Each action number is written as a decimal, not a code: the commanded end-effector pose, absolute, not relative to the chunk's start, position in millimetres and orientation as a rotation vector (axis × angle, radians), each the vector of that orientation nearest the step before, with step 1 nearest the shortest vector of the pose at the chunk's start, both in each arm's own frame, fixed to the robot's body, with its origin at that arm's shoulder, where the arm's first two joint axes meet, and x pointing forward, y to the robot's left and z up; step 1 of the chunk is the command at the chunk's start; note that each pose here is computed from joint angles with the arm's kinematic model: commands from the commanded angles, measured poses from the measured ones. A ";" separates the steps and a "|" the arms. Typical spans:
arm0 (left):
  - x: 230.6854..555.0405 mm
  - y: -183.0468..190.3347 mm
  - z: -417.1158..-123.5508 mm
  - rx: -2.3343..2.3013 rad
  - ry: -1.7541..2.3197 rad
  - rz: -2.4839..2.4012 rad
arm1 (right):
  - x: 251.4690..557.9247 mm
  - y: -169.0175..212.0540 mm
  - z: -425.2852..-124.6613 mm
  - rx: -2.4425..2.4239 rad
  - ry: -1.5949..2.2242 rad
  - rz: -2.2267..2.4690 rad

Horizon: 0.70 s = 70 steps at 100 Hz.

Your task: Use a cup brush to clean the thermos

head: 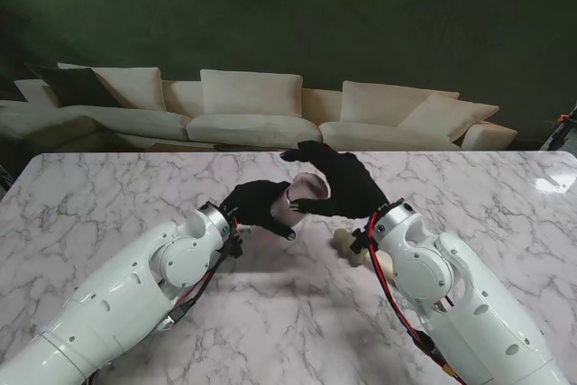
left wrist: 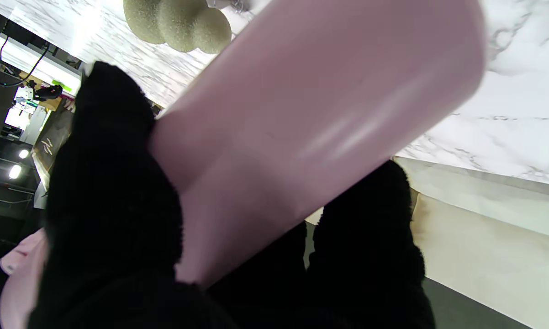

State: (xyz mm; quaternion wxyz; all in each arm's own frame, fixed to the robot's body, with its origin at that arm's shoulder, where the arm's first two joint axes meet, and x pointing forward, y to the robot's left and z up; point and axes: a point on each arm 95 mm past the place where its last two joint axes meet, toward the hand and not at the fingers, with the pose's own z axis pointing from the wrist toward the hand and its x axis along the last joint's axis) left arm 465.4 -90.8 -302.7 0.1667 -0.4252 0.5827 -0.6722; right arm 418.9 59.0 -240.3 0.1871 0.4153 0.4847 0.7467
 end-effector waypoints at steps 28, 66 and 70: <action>467.3 -94.5 -297.0 -1.189 1.664 -1.933 | 417.9 33.2 -224.8 1.303 1.354 1.740; 468.1 -95.2 -296.7 -1.184 1.673 -1.934 | 417.2 55.1 -236.4 1.366 1.509 1.564; 468.0 -95.1 -297.4 -1.186 1.672 -1.933 | 417.0 57.6 -236.6 1.373 1.521 1.561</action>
